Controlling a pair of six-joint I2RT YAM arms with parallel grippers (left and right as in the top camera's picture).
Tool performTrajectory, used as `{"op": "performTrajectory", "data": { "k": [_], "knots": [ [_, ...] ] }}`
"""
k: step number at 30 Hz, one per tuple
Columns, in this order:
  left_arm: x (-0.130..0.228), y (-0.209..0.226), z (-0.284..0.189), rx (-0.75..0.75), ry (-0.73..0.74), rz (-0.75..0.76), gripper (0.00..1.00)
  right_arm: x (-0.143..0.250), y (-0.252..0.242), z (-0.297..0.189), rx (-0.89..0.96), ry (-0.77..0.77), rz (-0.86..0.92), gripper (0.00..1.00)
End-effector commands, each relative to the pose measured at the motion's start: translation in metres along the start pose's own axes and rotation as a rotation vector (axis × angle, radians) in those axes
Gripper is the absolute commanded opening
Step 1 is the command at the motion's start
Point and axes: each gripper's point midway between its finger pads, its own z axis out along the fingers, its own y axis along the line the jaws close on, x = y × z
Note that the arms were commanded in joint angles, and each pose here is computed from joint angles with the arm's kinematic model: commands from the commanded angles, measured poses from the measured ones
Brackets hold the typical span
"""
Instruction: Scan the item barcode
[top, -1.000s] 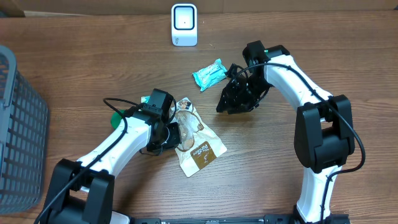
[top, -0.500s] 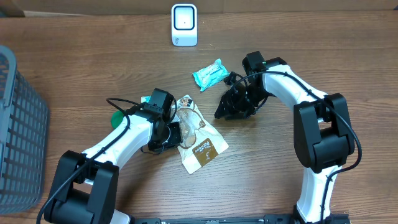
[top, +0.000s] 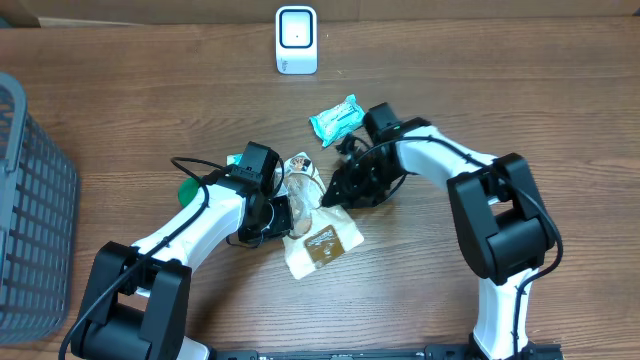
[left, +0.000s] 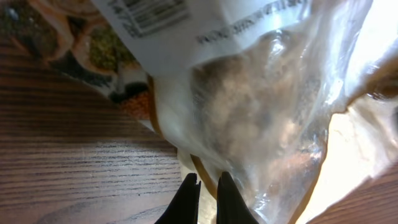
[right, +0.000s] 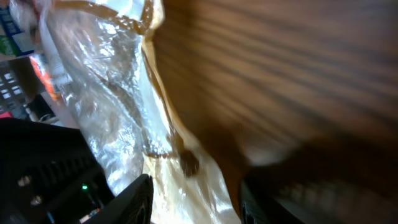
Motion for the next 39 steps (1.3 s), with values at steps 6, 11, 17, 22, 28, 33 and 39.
{"op": "performTrajectory", "data": {
  "k": [6, 11, 17, 22, 28, 33, 39],
  "knots": [
    [-0.003, -0.001, 0.005, 0.014, -0.001, 0.008, 0.04, 0.016, 0.026, 0.051, -0.010, 0.068, 0.052, 0.45],
    [-0.003, 0.001, 0.005, 0.003, -0.004, 0.009, 0.04, 0.011, 0.047, 0.066, -0.030, 0.042, 0.018, 0.40],
    [-0.004, 0.005, 0.005, -0.014, -0.007, 0.013, 0.04, 0.005, 0.052, 0.068, -0.042, 0.020, 0.024, 0.23],
    [-0.005, 0.012, 0.003, -0.019, -0.001, -0.016, 0.04, 0.002, 0.042, 0.060, -0.038, 0.015, 0.063, 0.18],
    [-0.010, 0.014, -0.001, 0.030, 0.009, -0.050, 0.04, -0.001, 0.015, 0.035, -0.028, 0.012, 0.123, 0.04],
    [-0.018, -0.003, -0.015, 0.088, -0.001, 0.024, 0.04, 0.004, -0.001, 0.016, -0.029, 0.038, 0.138, 0.04],
    [-0.039, -0.045, -0.078, 0.194, -0.043, 0.120, 0.04, 0.007, -0.014, 0.003, -0.028, 0.044, 0.149, 0.04]
  ]
}}
